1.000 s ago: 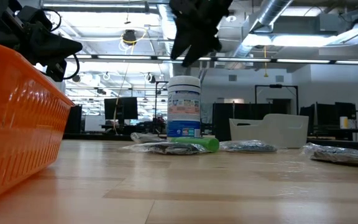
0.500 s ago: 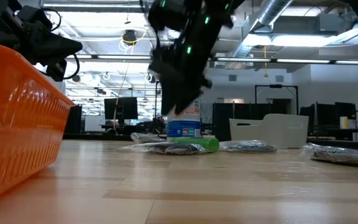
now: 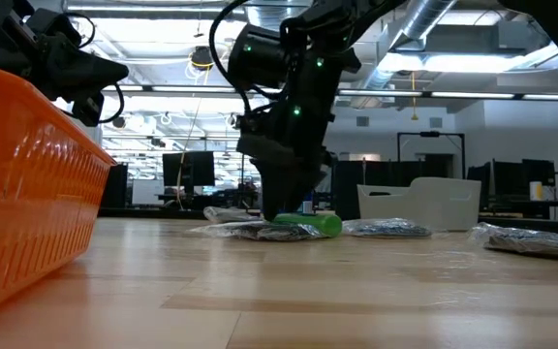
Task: Pick & Place Travel size toiletries
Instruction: Put the green shampoo into the gray basket
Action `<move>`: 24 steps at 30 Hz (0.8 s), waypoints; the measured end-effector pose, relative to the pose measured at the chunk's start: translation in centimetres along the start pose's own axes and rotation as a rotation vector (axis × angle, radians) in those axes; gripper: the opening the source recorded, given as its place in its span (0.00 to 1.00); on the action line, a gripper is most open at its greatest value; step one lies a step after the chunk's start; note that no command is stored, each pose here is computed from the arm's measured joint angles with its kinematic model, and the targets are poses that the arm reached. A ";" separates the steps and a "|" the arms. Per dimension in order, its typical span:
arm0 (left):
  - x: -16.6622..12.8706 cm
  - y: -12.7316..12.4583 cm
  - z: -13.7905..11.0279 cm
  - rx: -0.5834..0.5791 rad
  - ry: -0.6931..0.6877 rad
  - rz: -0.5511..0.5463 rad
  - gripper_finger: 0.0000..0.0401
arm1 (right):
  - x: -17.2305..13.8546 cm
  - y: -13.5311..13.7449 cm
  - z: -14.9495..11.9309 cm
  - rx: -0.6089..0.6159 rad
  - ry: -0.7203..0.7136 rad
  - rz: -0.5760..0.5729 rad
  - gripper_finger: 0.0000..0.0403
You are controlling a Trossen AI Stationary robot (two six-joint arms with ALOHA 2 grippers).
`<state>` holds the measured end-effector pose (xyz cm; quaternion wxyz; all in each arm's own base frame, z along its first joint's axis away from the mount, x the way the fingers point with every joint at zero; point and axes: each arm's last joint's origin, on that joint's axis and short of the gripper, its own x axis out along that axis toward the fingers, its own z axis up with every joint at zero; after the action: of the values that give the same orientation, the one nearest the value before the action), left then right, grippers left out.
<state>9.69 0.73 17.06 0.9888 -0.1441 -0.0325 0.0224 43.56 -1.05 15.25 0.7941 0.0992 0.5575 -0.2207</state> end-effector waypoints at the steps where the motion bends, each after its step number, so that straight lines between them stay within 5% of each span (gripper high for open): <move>1: 0.0 0.0 0.0 0.000 0.000 0.000 0.00 | 0.0 0.0 0.0 0.005 -0.001 0.000 0.59; 24: 0.0 0.0 0.0 0.000 -0.001 0.000 0.00 | 1.9 -1.7 -0.7 0.094 0.023 0.025 0.59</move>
<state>9.69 0.73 17.07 0.9888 -0.1441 -0.0330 0.0224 42.73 -2.69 13.38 0.7849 0.1459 0.5542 -0.2355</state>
